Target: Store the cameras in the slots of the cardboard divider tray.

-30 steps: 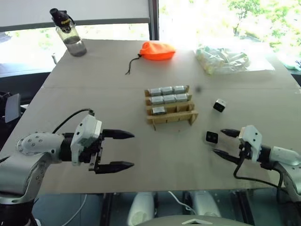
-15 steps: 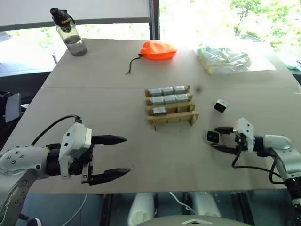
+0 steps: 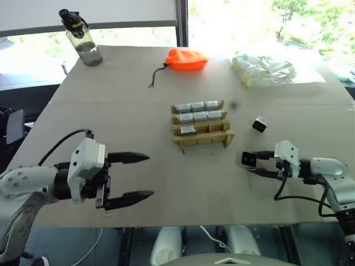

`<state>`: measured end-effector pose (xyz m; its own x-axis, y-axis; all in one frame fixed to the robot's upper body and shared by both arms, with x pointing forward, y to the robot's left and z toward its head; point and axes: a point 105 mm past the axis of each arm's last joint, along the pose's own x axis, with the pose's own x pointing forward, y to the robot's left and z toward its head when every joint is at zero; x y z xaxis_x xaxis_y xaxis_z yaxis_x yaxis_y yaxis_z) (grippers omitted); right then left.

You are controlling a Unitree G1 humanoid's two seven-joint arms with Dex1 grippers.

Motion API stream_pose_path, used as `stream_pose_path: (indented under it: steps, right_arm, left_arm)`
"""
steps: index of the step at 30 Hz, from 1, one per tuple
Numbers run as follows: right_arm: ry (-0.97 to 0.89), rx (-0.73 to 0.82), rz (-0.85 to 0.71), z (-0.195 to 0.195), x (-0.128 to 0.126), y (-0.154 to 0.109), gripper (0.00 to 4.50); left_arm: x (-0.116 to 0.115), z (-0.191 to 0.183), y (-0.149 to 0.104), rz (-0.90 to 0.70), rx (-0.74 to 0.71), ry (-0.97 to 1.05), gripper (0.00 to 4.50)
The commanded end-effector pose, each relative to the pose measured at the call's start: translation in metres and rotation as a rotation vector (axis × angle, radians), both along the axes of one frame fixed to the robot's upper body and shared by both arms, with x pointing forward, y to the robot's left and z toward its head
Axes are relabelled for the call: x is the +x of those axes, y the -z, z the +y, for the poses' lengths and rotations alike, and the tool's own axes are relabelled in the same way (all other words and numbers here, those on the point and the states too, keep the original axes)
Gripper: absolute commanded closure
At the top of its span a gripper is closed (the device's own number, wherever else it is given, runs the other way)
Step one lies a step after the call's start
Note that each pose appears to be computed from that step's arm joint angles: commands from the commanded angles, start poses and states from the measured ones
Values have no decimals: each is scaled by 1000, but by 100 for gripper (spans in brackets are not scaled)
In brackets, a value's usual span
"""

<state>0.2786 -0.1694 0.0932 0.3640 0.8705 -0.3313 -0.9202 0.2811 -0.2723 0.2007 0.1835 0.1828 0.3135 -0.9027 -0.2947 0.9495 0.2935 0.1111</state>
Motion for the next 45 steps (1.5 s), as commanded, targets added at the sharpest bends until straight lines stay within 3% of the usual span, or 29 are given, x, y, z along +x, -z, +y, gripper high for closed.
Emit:
stream_pose_path:
  steps: [1,3,9,18,28,36,45]
  right_arm:
    - [-80,15,-221,29,3,-43,268]
    - [-130,-24,-379,46,5,-59,268]
    - [-250,-145,-771,82,12,-90,268]
    - [-383,-204,-1106,120,9,-106,268]
    - [-417,-202,-1218,132,7,-112,268]
    - [-478,-292,-1192,127,12,-97,268]
    - [-503,-291,-1203,131,11,-99,268]
  left_arm:
    - [15,-16,-15,21,-185,6,0]
    - [29,-28,-21,48,-272,13,0]
    - [54,-62,-19,129,-332,104,0]
    - [90,-81,-17,177,-357,100,0]
    - [91,-84,-10,198,-276,132,0]
    - [95,-75,-5,216,-224,106,0]
    - [92,-78,2,239,-176,124,0]
